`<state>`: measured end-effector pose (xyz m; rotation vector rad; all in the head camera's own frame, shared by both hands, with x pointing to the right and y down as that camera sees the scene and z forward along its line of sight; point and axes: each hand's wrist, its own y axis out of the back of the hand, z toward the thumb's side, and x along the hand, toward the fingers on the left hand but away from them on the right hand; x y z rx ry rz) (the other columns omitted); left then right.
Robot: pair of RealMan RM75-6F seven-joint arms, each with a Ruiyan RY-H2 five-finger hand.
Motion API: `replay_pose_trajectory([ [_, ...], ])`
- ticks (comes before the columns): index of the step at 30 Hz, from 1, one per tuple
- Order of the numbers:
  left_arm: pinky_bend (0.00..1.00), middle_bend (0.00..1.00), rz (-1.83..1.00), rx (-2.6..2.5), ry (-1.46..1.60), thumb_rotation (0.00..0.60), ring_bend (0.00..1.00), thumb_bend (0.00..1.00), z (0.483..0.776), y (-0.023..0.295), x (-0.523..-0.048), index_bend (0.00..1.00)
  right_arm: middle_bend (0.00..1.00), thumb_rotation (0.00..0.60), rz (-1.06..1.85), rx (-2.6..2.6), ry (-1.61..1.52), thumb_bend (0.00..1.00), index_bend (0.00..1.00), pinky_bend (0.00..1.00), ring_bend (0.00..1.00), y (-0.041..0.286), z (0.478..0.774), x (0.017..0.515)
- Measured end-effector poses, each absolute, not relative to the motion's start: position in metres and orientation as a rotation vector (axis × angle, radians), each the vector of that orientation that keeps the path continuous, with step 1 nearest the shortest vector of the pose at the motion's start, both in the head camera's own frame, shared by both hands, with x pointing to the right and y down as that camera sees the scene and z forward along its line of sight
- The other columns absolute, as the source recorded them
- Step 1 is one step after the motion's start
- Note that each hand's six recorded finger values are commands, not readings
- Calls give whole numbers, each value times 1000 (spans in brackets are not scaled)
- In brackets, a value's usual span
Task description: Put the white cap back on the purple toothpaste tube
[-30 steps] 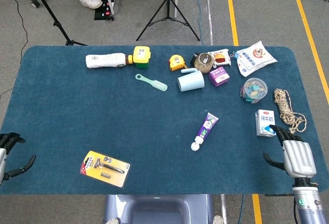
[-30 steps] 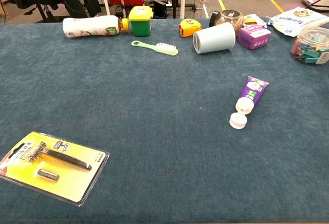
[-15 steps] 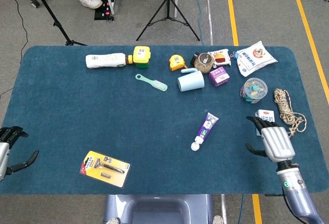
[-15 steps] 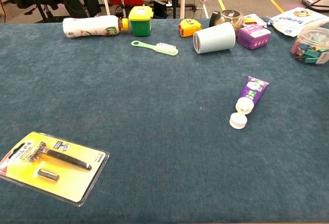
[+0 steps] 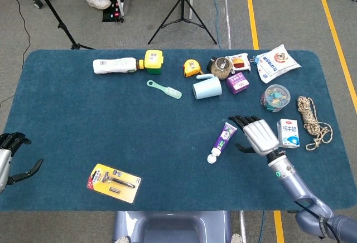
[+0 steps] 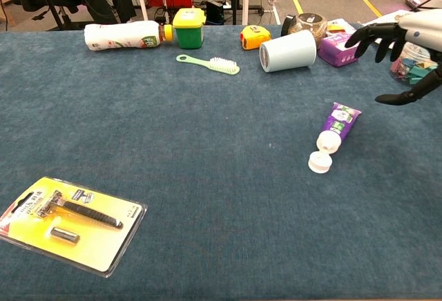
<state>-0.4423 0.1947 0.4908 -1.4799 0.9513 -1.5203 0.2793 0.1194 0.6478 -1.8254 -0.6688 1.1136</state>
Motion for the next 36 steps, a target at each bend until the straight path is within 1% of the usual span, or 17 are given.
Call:
replay_pose_trajectory([
  [10, 349, 288, -1532, -1473, 955, 298, 227, 239, 487, 195, -445, 339, 245, 514, 973, -1845, -567, 301, 153, 312, 325, 120, 665, 249],
  [16, 349, 288, -1535, -1464, 957, 298, 227, 239, 483, 197, -446, 338, 245, 514, 935, -1834, -522, 275, 152, 293, 325, 122, 672, 244],
  [24, 349, 288, -1526, -1453, 955, 300, 227, 239, 472, 199, -441, 338, 245, 514, 888, -1820, -390, 264, 151, 287, 325, 138, 686, 244],
  [36, 349, 287, -1537, -1442, 954, 300, 228, 239, 463, 203, -438, 337, 245, 515, 854, -1810, -377, 263, 144, 281, 325, 138, 700, 242],
])
